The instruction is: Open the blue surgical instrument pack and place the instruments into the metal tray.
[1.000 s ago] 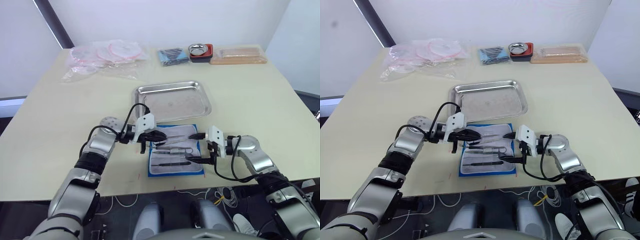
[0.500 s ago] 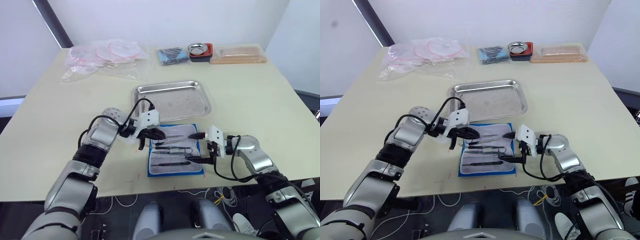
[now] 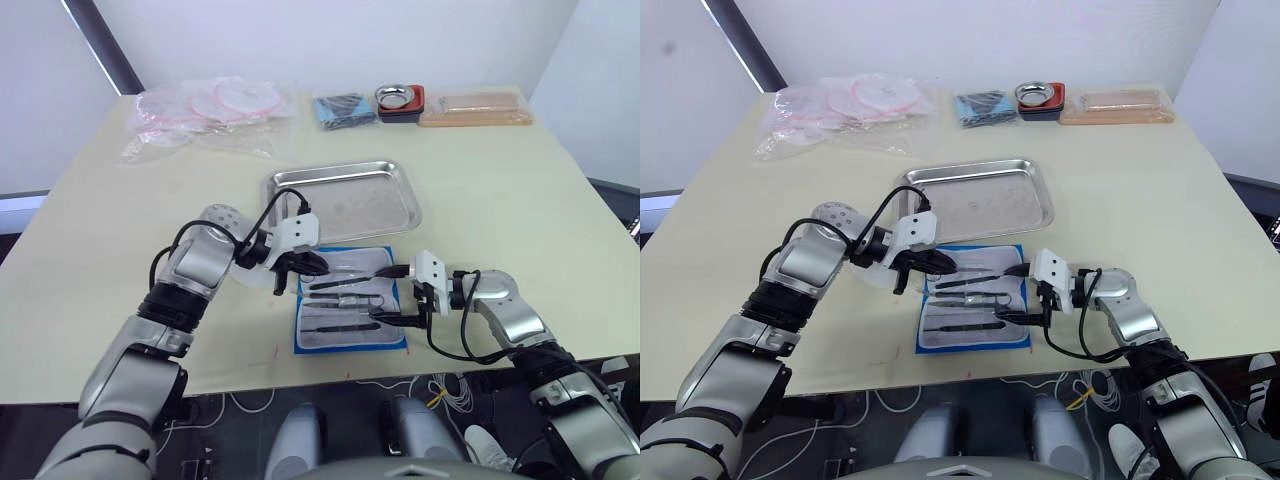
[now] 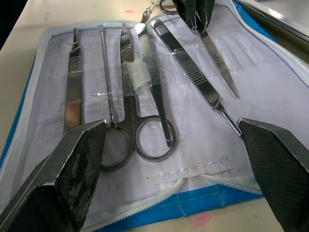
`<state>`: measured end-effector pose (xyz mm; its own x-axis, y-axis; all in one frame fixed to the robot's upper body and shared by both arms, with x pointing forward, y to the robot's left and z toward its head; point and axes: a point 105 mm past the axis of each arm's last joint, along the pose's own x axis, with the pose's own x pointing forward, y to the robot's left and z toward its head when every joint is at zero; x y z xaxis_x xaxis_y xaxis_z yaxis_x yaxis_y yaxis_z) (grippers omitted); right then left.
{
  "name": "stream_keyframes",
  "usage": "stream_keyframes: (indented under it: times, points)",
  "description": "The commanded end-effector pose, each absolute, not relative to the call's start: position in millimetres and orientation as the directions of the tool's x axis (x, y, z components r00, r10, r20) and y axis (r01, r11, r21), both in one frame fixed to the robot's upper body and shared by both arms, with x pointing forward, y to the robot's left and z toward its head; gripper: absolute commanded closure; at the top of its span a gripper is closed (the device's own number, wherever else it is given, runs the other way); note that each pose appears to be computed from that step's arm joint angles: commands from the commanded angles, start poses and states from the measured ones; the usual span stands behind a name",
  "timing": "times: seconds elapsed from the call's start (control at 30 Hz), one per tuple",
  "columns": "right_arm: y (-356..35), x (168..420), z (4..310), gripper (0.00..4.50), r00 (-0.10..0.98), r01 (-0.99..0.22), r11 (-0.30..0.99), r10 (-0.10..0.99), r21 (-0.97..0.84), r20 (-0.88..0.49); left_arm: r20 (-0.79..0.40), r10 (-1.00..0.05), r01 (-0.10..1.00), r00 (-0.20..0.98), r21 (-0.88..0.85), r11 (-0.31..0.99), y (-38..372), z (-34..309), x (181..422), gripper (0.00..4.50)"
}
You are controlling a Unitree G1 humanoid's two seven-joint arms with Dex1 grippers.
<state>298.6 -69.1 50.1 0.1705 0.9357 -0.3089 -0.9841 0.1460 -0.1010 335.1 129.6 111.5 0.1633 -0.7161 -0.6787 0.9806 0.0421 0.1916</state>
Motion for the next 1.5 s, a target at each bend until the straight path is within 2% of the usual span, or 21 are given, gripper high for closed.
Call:
stream_keyframes:
  times: [0.03, 1.1, 1.5]
  points:
    - [-86, 280, -12, 0.0, 0.146, -0.979, 0.199, 0.852, 0.052, -0.502, -0.67, -0.722, 0.971, 0.175, 0.24, 0.013, 124, 128, 335, 4.44]
    - [-84, 279, -14, 0.0, 0.145, -0.978, 0.2, 0.854, 0.058, -0.499, -0.721, -0.666, 0.973, 0.189, 0.231, 0.027, 161, 135, 330, 4.44]
    - [-84, 278, -15, 0.0, 0.145, -0.978, 0.201, 0.854, 0.059, -0.499, -0.705, -0.678, 0.971, 0.21, 0.233, 0.058, 170, 151, 325, 4.44]
